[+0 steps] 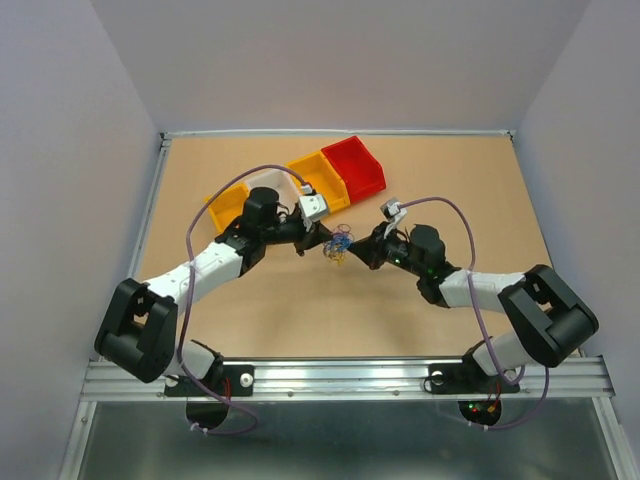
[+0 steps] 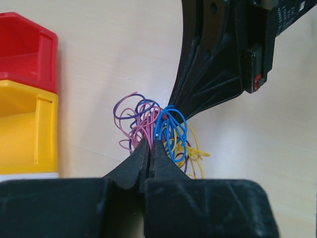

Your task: Untangle the cables

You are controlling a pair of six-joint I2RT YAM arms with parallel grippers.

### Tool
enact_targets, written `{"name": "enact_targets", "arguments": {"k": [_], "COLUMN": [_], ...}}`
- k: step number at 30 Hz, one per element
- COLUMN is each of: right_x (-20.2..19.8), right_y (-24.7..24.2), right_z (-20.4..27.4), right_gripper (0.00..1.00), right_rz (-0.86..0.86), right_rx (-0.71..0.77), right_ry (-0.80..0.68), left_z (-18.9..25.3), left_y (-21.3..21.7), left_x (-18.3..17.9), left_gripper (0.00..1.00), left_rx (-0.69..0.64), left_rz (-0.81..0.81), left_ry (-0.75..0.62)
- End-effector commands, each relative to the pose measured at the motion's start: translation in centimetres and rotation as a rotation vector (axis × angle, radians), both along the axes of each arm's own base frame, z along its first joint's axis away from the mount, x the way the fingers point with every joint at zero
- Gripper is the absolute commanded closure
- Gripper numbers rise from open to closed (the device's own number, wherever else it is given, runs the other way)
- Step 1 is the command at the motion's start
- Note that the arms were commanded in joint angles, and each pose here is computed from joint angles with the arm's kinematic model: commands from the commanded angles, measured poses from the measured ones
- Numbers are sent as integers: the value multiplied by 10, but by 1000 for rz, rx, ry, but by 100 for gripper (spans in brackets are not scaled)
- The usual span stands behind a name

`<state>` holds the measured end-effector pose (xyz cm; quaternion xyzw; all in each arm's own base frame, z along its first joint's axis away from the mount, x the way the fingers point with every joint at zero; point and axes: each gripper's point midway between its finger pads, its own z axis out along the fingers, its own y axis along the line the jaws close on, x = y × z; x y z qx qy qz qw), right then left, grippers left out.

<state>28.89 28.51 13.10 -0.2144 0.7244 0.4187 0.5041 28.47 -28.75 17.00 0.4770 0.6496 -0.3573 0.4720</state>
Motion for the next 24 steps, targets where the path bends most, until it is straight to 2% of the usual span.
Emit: {"name": "enact_targets", "arguments": {"k": [1, 6, 7, 11, 15, 18, 24], "right_x": [18, 27, 34, 32, 17, 6, -6], "right_y": [-22, -69, -88, -143, -198, -220, -228], "right_z": [18, 27, 28, 31, 36, 47, 59], "right_gripper": [99, 100, 99, 99, 99, 99, 99], "right_rz": [-200, -472, -587, -861, -1108, -1194, -1185], "right_rx": [50, 80, 79, 105, 163, 215, 250], "right_ry": [-37, -13, -18, -15, -40, -61, -93], "left_z": [37, 54, 53, 54, 53, 54, 51], "left_y": [15, 49, 64, 95, 108, 108, 102], "left_x": [16, 42, 53, 77, 83, 81, 76], "left_gripper": [100, 100, 100, 100, 100, 100, 100], "left_rx": [-62, -127, -134, -174, -189, -193, -186], "left_rz": [116, 243, 290, 393, 431, 420, 365], "left_ry": [-123, -91, -75, -23, -12, -19, -21]}}
